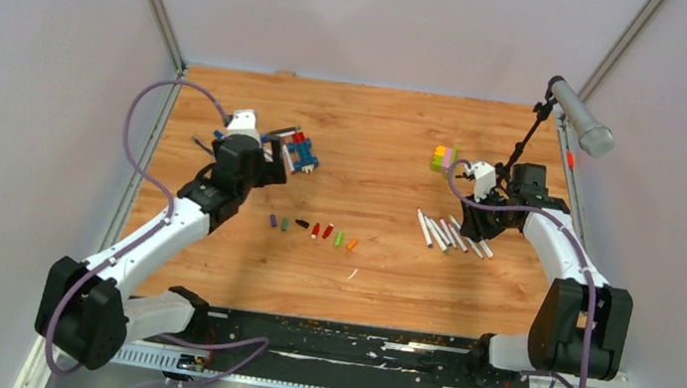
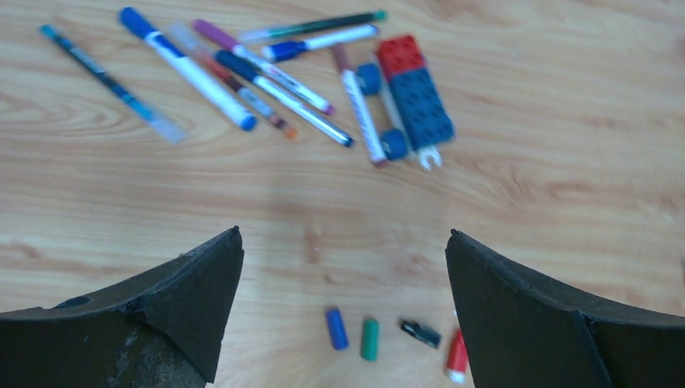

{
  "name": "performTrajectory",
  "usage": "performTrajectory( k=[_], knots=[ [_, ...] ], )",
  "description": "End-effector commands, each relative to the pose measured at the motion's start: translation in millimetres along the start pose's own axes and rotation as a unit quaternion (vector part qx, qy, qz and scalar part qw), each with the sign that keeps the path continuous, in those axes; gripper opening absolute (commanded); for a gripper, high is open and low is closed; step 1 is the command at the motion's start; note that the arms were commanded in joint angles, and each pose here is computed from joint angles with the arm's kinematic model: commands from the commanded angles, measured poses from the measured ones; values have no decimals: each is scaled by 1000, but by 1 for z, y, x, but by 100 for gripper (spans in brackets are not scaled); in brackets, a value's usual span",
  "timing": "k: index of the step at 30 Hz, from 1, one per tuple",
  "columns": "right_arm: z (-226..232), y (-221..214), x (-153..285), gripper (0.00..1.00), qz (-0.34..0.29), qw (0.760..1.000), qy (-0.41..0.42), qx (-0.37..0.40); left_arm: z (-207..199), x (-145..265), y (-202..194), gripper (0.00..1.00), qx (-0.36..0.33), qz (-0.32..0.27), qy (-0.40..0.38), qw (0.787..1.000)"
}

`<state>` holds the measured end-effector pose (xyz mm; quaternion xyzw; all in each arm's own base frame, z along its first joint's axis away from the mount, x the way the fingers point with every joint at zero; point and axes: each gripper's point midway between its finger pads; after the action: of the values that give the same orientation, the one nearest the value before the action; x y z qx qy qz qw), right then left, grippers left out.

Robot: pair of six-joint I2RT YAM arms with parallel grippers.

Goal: Open the pen caps
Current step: Pick up the pen from the center of the board.

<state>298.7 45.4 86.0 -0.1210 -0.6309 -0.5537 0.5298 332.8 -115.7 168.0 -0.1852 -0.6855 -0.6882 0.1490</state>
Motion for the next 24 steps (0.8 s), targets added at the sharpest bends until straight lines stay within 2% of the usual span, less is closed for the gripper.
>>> performTrajectory(
  k=[1, 6, 13, 18, 24],
  knots=[
    [4, 24, 12, 35, -37, 999, 4, 29, 30, -17, 14, 100, 89, -6, 21, 996],
    [5, 24, 12, 35, -37, 999, 5, 30, 62, -44, 3, 100, 113, 67, 103, 986],
    [7, 26, 13, 35, -38, 999, 8, 33, 100, -84, -19, 100, 106, 206, 187, 955],
    [7, 25, 13, 35, -37, 999, 8, 33, 130, -107, -32, 99, 144, 239, 231, 932],
    [10, 25, 13, 35, -37, 999, 12, 35, 152, -125, -46, 76, 183, 258, 241, 918]
  ],
)
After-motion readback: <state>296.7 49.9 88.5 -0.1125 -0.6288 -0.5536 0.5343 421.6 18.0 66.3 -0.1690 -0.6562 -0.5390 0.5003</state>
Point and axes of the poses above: each gripper's point midway between its finger pads, its own x axis back along the fingers, its own z axis along the line the jaws close on, y = z × x, and after that the axes turned 10 degrees about -x, right-handed
